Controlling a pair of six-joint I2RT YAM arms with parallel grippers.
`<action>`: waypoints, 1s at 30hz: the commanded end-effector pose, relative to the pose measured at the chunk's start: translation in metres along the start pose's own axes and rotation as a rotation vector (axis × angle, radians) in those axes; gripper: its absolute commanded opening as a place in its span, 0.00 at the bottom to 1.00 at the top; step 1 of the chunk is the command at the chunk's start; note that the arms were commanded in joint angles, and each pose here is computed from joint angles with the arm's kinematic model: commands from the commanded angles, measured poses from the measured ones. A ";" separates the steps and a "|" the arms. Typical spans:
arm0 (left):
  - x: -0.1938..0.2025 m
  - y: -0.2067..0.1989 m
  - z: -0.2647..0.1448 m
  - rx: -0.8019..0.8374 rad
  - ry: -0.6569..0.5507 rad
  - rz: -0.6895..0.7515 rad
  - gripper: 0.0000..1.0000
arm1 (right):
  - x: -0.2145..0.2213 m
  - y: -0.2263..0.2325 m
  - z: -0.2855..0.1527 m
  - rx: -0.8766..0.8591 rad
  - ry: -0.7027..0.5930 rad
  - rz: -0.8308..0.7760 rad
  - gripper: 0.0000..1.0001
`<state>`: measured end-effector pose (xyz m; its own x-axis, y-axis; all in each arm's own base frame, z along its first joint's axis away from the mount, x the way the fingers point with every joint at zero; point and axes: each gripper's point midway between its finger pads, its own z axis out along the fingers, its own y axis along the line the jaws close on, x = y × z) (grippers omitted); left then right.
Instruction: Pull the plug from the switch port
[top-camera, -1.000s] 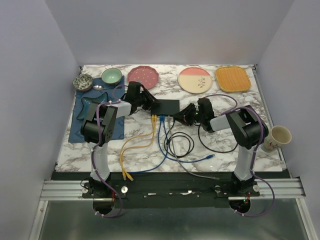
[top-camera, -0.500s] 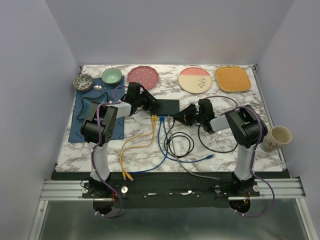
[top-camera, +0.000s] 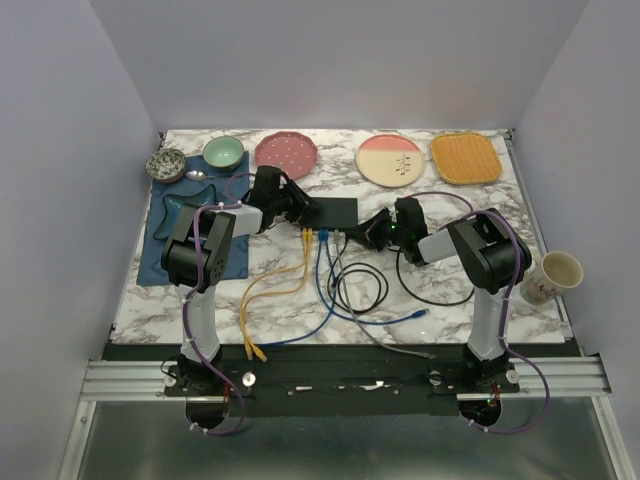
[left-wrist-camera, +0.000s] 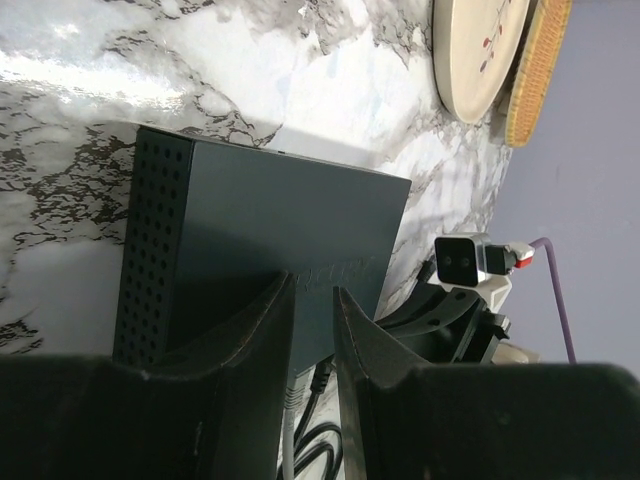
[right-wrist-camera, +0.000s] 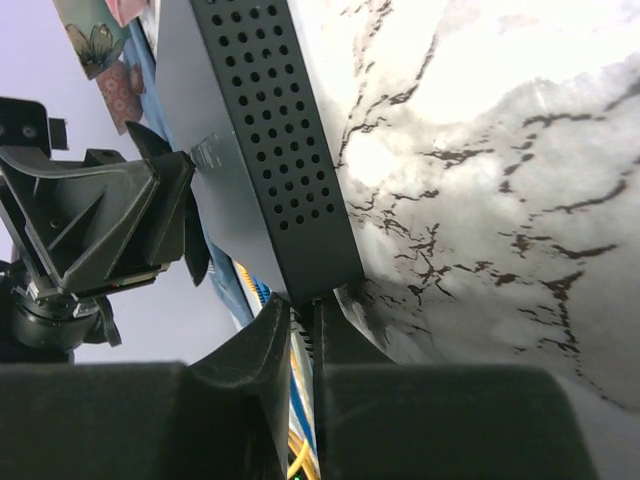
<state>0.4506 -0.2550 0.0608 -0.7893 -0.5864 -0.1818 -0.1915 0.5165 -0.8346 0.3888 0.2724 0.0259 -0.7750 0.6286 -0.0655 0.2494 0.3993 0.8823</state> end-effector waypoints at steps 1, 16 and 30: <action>0.009 0.006 0.000 0.000 0.032 -0.011 0.37 | -0.001 -0.019 0.002 0.039 -0.017 0.013 0.08; 0.078 -0.014 0.006 0.080 0.200 -0.035 0.36 | 0.006 -0.020 -0.003 0.041 0.019 -0.051 0.01; 0.078 0.001 0.029 0.028 0.189 -0.070 0.36 | 0.035 -0.019 -0.015 0.030 0.143 -0.148 0.01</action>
<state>0.4021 -0.3219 0.0576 -0.8786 -0.4739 -0.0599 -0.1696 0.4267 -0.8883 0.3790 0.2754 0.0254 -0.8207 0.5534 -0.1421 0.1490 0.4474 0.8818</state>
